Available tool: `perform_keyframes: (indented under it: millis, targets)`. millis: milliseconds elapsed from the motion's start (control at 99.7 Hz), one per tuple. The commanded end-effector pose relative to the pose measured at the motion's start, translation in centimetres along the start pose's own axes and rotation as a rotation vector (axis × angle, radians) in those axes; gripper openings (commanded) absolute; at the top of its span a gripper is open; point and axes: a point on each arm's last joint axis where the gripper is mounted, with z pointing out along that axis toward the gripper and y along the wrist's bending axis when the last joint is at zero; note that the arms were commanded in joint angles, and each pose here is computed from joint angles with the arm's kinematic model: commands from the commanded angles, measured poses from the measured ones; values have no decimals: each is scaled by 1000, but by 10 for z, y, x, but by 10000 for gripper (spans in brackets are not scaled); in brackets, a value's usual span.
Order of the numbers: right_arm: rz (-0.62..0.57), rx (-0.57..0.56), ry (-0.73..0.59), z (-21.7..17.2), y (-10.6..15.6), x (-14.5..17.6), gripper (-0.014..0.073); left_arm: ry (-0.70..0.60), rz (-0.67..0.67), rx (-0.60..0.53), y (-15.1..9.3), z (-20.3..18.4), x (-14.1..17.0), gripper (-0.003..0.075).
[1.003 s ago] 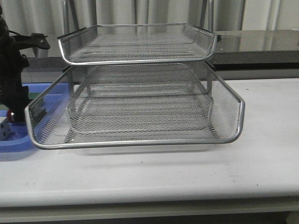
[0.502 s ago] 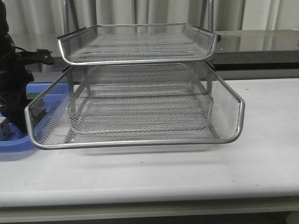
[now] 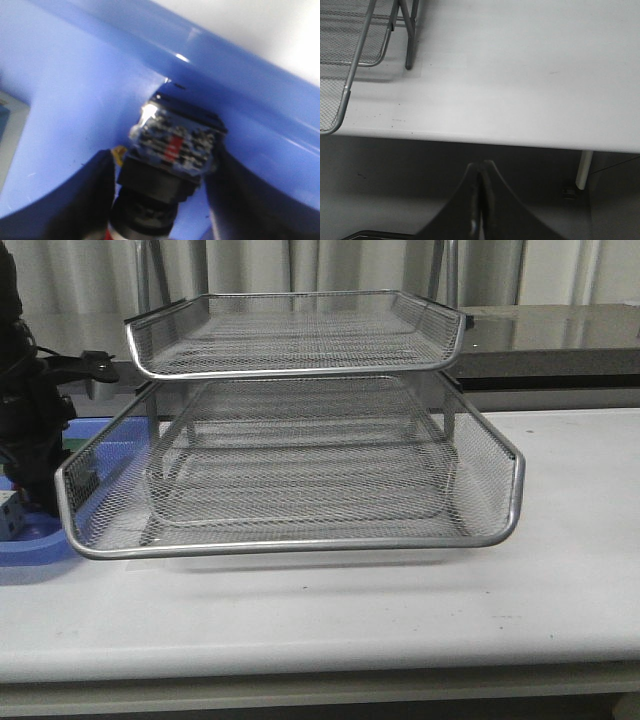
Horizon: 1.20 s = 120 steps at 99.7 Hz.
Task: Place button on rack with both arms
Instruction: 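Grasp the red-capped push button with the left gripper, then lift the button and carry it over the pulled-out middle tray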
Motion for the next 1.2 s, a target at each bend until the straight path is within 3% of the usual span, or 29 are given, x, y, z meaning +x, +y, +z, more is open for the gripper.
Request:
perform_keyframes:
  millis: [0,100,281,481,672,1003,1194]
  targets:
    - [-8,3,-83,-8,-1,-11,-71,-59,6,-71,5,-29,-9,134]
    - [-8,3,-83,-8,-1,-11,-71,-51,9,-68,6,-31,-9,-20]
    - [-8,3,-83,-8,-1,-11,-71,-11,15,-18,8,-51,-12,-20]
    - [-8,3,-83,-8,-1,-11,-71,-6,-48,-3,17,-99,-20,-20]
    - [-8,3,-82,-8,-1,-11,-71,-90,-106,-110,18,-151,-23,-20]
    - [-8,3,-82,-8,-1,-11,-71,-239,-192,-260,-14,-254,-9,-20]
    - [-8,3,-82,-8,-1,-11,-71,-309,-195,-222,-53,-283,6,-20]
